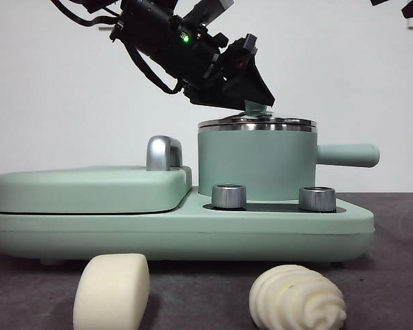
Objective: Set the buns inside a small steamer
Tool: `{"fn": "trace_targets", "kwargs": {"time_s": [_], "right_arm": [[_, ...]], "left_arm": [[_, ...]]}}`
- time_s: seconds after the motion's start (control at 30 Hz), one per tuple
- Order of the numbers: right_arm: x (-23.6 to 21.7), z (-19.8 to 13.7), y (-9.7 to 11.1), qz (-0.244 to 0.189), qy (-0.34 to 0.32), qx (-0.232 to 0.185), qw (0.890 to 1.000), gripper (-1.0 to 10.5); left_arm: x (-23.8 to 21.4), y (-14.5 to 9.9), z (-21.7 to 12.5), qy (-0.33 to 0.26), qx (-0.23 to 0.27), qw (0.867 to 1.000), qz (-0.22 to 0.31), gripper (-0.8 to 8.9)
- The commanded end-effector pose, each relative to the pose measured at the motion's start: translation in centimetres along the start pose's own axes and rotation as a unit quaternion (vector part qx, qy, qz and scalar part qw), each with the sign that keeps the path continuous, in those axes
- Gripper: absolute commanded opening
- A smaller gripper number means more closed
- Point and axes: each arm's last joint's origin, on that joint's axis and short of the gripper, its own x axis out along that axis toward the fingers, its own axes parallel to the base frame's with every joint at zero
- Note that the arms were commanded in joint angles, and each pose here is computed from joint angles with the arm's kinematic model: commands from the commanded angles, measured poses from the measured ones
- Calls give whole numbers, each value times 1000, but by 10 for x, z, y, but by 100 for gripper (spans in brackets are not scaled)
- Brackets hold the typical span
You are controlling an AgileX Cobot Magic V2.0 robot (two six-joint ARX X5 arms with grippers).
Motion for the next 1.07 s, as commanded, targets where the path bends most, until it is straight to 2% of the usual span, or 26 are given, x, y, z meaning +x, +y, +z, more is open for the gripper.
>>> {"fn": "trace_targets", "kwargs": {"time_s": [0.03, 0.07, 0.43, 0.73, 0.93, 1.07], "right_arm": [[-1, 5, 0, 0, -8, 5, 1000, 360], [-1, 5, 0, 0, -8, 5, 1000, 360], [-1, 5, 0, 0, -8, 5, 1000, 360], [-1, 5, 0, 0, -8, 5, 1000, 360], [-1, 5, 0, 0, -8, 5, 1000, 360], [0, 4, 0, 2, -4, 7, 1000, 360]], "left_arm": [[6, 0, 3, -6, 15, 1000, 1, 72], [6, 0, 3, -6, 15, 1000, 1, 7], [-5, -2, 14, -17, 17, 1000, 4, 7], [-37, -2, 35, -19, 18, 998, 55, 7], [-60, 4, 39, 5, 2, 998, 70, 9], [-77, 13, 38, 23, -34, 995, 89, 10]]}}
